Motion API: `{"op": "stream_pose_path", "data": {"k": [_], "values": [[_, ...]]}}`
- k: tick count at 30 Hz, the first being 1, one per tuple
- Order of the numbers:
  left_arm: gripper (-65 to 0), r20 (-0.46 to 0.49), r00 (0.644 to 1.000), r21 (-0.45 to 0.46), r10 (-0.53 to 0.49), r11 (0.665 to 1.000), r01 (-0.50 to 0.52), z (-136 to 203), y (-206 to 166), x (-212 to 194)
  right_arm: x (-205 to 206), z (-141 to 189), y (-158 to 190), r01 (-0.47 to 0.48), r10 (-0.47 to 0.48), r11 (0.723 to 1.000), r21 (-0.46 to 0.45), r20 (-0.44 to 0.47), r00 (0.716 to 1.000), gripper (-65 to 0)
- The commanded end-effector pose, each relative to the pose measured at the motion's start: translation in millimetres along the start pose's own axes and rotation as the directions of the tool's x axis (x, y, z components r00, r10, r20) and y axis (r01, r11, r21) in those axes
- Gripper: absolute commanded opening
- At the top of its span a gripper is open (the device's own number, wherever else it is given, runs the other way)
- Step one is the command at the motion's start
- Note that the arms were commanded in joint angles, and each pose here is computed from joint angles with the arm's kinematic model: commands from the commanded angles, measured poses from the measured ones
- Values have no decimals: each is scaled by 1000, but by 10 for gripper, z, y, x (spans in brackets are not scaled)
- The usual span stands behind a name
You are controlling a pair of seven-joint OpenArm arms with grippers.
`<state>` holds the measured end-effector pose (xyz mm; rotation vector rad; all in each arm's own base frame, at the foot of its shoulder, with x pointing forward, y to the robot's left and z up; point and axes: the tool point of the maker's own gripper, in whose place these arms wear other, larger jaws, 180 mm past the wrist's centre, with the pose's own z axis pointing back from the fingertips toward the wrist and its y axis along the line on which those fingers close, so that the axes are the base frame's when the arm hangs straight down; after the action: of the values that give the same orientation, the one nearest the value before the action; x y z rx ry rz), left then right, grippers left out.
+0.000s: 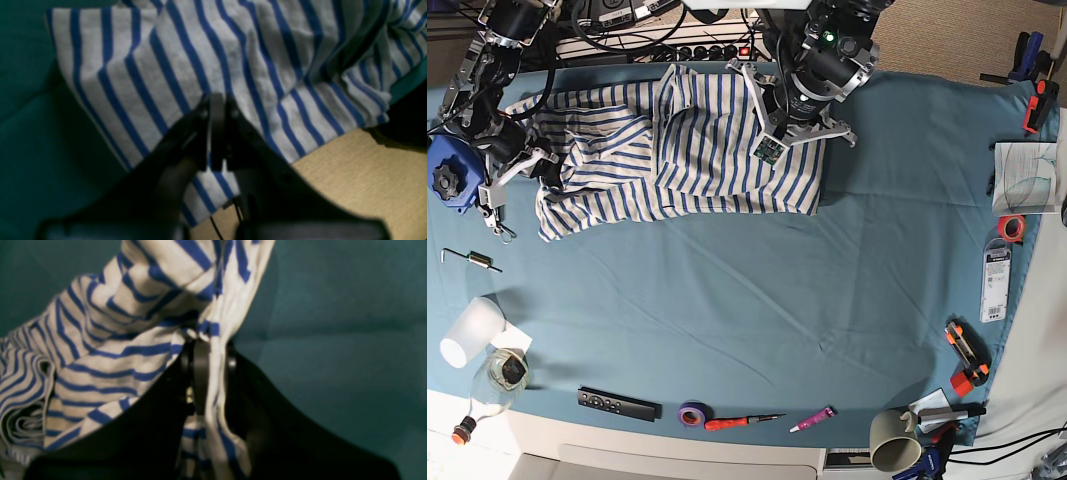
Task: Fold the T-shirt properly
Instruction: 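Release the folded end with the left gripper and grasp the sleeve with the right, then lift the sleeve end with the right gripper and fold it over the bundle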
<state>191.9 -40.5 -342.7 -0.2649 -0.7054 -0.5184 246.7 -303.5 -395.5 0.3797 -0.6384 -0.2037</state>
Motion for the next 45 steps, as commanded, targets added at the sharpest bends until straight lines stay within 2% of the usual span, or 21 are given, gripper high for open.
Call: {"op": "stream_pose_path", "data": {"k": [1, 4, 9, 15, 18, 23, 27, 33, 37, 40, 43, 45], "values": [[-650, 36, 999, -6, 6, 1000, -5, 26, -19, 96, -126, 40, -23, -21, 20, 1000, -15, -82, 996, -650], [-650, 36, 999, -6, 6, 1000, -6, 26, -20, 98, 6, 87, 207, -31, 34, 997, 72, -43, 998, -650], [-650, 36, 999, -5, 5, 1000, -5, 26, -18, 96, 276, 266, 656, -178, 173, 966, 187, 44, 984, -650], [-650, 36, 999, -6, 6, 1000, -6, 26, -22, 96, 568, 500, 1039, -363, 338, 915, 177, 159, 928, -650], [-650, 35, 999, -6, 7, 1000, -7, 26, -21, 95, 601, 524, 1128, -371, 336, 908, 196, 189, 923, -650], [-650, 49, 998, -59, 41, 998, -38, 39, -113, 129, 579, 467, 1281, -363, 306, 899, 244, 240, 921, -650], [-650, 52, 998, -35, 45, 998, -43, 118, -58, 172, 501, 441, 1441, -354, 283, 881, 315, 249, 926, -650], [-650, 14, 999, 117, 35, 992, -36, 274, 192, 83, 244, 269, 1794, -390, 346, 814, 431, 182, 921, -650], [-650, 20, 998, 227, 54, 972, -57, 484, 386, 36, 102, 183, 2040, -421, 397, 756, 501, 161, 904, -650], [-650, -12, 999, 324, 42, 945, -36, 610, 558, -101, 58, 176, 2265, -425, 403, 705, 568, 172, 899, -650], [-650, -73, 997, 449, 32, 894, 4, 736, 771, -284, 38, 146, 2475, -435, 414, 661, 612, 186, 891, -650], [-650, -110, 993, 484, 40, 875, 18, 786, 837, -377, 33, 134, 2637, -443, 421, 624, 644, 200, 885, -650]]}}
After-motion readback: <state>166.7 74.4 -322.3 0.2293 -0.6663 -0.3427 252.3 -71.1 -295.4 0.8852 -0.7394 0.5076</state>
